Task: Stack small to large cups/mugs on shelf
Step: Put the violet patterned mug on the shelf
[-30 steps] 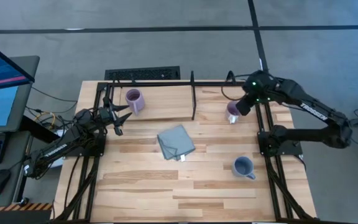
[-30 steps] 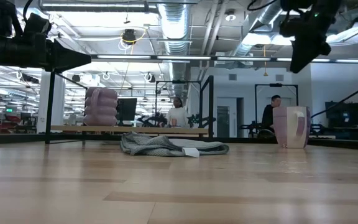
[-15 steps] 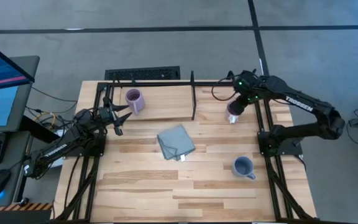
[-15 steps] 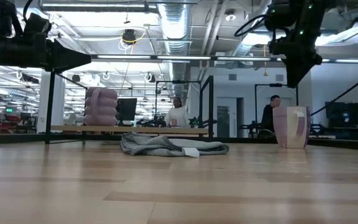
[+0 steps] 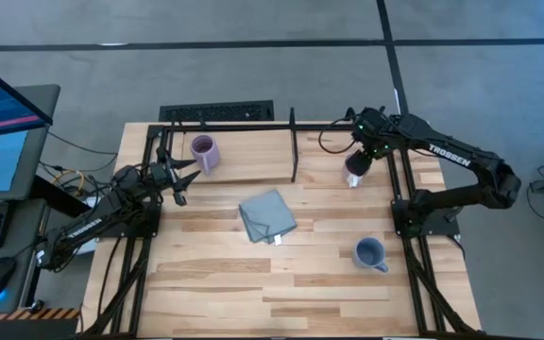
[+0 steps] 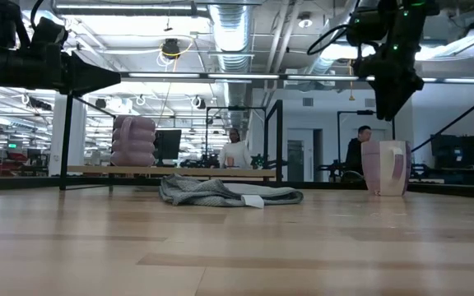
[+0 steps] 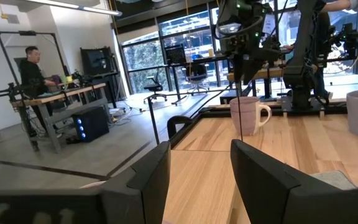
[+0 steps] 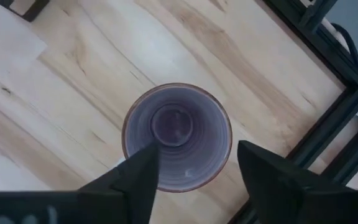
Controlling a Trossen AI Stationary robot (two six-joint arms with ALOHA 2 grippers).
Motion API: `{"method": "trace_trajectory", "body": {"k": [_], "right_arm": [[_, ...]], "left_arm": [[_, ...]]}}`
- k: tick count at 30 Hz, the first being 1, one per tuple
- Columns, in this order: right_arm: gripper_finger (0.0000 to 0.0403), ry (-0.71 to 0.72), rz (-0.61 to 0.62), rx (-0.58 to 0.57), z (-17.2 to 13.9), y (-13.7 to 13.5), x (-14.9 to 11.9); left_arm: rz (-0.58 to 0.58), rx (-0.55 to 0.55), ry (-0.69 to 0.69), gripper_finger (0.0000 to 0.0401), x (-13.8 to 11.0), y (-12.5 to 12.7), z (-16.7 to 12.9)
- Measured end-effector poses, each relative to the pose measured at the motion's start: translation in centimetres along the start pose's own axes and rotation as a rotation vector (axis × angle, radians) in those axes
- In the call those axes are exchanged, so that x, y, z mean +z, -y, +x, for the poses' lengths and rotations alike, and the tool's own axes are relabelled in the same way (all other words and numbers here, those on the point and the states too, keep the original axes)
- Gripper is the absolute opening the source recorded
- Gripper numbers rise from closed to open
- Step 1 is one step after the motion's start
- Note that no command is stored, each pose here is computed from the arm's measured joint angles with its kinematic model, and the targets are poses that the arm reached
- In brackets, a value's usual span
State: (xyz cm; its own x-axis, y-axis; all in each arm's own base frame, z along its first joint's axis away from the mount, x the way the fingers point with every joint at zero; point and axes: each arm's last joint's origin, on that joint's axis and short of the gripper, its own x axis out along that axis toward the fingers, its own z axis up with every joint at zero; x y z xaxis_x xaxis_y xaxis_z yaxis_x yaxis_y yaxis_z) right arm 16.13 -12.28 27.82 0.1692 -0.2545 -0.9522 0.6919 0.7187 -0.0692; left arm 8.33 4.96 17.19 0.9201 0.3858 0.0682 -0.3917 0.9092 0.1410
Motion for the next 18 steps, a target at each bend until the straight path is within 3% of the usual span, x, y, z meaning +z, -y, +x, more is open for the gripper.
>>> {"method": "trace_trajectory", "body": {"k": [5,10,18], "right_arm": [[0.0249,0.001,-0.034,-0.007,0.01,-0.05,0.01],[0.0243,0.010,-0.048,-0.113,0.03,0.34,0.09],[0.0228,0.021,-0.135,-0.124,0.02,0.35,0.24]], "left_arm": [[0.000,0.000,0.000,0.0162,-0.01,0.00,0.00],[0.000,0.000,0.000,0.0162,-0.01,0.00,0.00],[0.000,0.000,0.000,0.0162,0.00,0.00,0.00]]}}
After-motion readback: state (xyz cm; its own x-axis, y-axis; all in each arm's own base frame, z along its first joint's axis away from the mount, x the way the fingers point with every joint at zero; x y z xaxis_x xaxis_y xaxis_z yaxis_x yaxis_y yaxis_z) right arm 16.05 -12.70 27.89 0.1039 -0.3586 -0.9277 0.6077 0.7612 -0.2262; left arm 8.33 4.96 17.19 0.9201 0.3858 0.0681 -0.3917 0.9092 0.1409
